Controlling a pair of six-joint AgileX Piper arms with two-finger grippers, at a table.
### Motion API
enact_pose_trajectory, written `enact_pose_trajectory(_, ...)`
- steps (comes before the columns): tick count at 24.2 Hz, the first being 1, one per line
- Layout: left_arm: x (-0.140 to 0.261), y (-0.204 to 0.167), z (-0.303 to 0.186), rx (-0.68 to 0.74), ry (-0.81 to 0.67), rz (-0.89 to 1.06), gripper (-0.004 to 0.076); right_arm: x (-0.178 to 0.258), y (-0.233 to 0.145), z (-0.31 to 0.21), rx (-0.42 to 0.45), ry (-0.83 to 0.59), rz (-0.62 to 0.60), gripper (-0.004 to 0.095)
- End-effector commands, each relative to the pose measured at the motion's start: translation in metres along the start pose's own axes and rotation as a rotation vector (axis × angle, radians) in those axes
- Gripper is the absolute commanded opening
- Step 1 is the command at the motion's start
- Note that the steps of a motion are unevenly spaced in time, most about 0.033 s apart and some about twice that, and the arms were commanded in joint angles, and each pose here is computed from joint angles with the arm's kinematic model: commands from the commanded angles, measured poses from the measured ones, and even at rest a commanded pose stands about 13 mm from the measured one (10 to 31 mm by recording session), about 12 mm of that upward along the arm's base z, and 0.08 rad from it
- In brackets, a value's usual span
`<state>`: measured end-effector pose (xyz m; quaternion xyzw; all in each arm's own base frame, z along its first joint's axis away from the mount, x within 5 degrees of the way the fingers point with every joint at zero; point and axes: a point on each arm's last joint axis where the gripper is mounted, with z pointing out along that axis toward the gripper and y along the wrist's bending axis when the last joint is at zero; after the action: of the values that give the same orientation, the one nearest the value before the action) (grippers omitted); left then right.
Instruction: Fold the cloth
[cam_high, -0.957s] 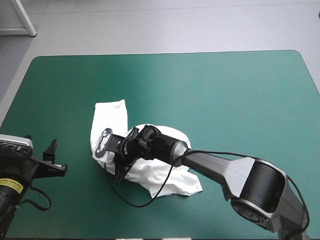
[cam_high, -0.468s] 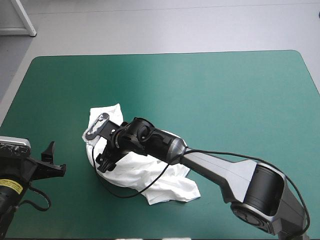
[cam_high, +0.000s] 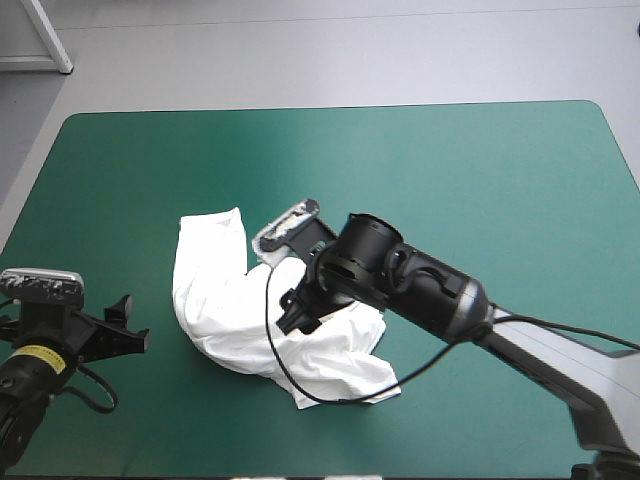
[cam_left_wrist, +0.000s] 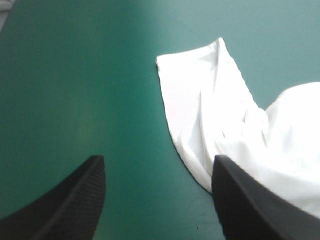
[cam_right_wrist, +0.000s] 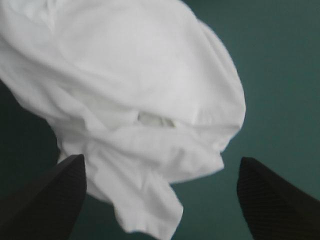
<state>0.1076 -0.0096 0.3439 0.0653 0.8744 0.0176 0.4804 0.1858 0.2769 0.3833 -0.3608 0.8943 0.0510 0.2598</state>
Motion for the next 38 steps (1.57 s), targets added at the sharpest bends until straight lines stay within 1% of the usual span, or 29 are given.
enact_pose_trajectory(1,-0.027,-0.004,0.015,0.02,-0.016,-0.009,0.0457,0.037,-0.016,-0.021,0.007,-0.006,0.092,0.0758)
enact_pose_trajectory(3,-0.042,-0.007,0.034,0.027,0.036,-0.01,0.0457,0.063,-0.02,-0.019,0.009,0.043,0.131,0.0758)
enact_pose_trajectory(8,-0.086,-0.012,0.074,0.032,0.102,-0.007,0.0457,0.116,-0.025,-0.018,-0.025,0.132,0.211,0.0758)
enact_pose_trajectory(11,-0.107,-0.016,0.101,0.04,0.163,0.007,0.0457,0.14,-0.027,-0.018,-0.048,0.165,0.243,0.0758)
enact_pose_trajectory(14,-0.119,-0.017,0.132,0.049,0.218,-0.015,0.0457,0.157,-0.029,-0.022,-0.077,0.175,0.274,0.0757)
enact_pose_trajectory(18,-0.116,-0.006,0.171,0.101,0.269,-0.087,0.0457,0.171,-0.031,-0.029,-0.102,0.165,0.29,0.0753)
enact_pose_trajectory(21,-0.109,0.012,0.196,0.072,0.287,-0.159,0.0457,0.174,-0.033,-0.032,-0.104,0.149,0.292,0.0737)
enact_pose_trajectory(23,-0.097,0.026,0.219,0.052,0.332,-0.199,0.0457,0.174,-0.034,-0.034,-0.098,0.138,0.289,0.0737)
enact_pose_trajectory(26,-0.077,0.023,0.258,0.062,0.407,-0.183,0.0457,0.173,-0.038,-0.034,-0.062,0.122,0.269,0.0737)
enact_pose_trajectory(28,-0.066,0.022,0.277,0.058,0.424,-0.185,0.0457,0.173,-0.039,-0.033,-0.05,0.116,0.264,0.0737)
enact_pose_trajectory(30,-0.061,0.019,0.289,0.067,0.421,-0.185,0.0457,0.173,-0.039,-0.033,-0.05,0.118,0.256,0.0737)
enact_pose_trajectory(32,-0.062,0.012,0.297,0.116,0.433,-0.168,0.0453,0.171,-0.036,-0.028,-0.061,0.146,0.225,0.0737)
enact_pose_trajectory(34,-0.062,0.004,0.306,0.162,0.548,-0.122,0.0418,0.168,-0.03,-0.017,-0.072,0.195,0.174,0.0737)
enact_pose_trajectory(36,-0.062,0.004,0.319,0.173,0.67,-0.099,0.0347,0.163,-0.025,-0.005,-0.079,0.226,0.124,0.0737)
enact_pose_trajectory(37,-0.058,0.004,0.327,0.167,0.747,-0.107,0.0279,0.16,-0.022,0.002,-0.094,0.233,0.106,0.0737)
enact_pose_trajectory(38,-0.055,0.004,0.333,0.168,0.772,-0.1,0.0237,0.158,-0.02,0.005,-0.1,0.226,0.097,0.0737)
